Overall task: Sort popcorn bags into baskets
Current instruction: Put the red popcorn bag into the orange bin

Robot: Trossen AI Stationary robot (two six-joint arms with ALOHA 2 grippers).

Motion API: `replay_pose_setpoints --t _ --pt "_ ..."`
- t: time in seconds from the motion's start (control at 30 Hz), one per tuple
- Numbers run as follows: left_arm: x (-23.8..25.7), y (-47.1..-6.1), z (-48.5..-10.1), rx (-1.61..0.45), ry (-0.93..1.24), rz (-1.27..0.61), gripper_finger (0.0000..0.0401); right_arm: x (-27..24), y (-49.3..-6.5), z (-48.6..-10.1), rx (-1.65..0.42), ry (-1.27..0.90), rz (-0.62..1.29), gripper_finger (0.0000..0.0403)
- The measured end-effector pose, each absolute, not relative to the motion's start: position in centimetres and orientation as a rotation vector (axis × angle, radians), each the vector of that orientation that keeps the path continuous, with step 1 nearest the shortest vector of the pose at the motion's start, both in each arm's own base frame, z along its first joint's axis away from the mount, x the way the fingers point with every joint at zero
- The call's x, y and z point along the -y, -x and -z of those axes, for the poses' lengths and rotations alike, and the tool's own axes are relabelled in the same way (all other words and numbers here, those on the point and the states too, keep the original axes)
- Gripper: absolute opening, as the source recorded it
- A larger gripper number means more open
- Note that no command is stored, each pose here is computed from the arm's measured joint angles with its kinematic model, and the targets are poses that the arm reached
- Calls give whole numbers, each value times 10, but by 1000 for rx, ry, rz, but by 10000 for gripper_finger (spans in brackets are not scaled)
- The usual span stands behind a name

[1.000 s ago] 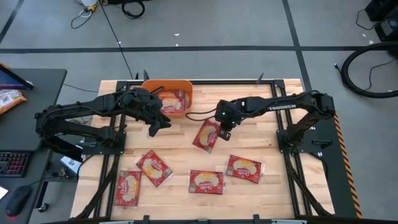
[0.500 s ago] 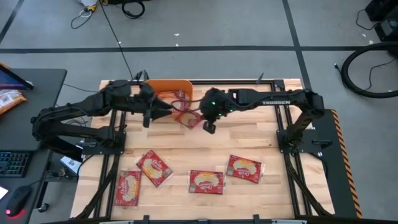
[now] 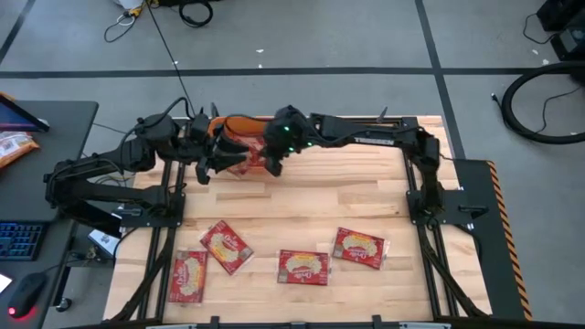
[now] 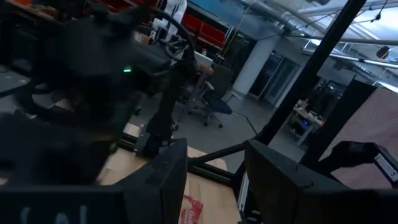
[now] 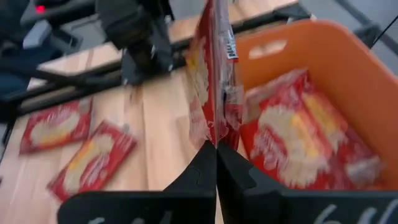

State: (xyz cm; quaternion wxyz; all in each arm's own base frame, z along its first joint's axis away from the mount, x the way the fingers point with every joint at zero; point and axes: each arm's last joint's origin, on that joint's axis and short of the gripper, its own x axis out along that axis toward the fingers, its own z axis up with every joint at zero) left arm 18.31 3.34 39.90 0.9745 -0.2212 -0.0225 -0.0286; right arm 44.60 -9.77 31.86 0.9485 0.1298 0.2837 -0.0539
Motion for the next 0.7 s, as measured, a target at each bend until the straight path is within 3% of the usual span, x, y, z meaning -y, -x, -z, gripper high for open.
replay_pose_setpoints --t 0.37,0.7 --pt "-33 -184 -398 37 453 57 167 143 -484 -288 -447 -364 247 2" --pt "-32 -184 -396 6 488 76 167 162 -472 -262 -619 -470 350 19"
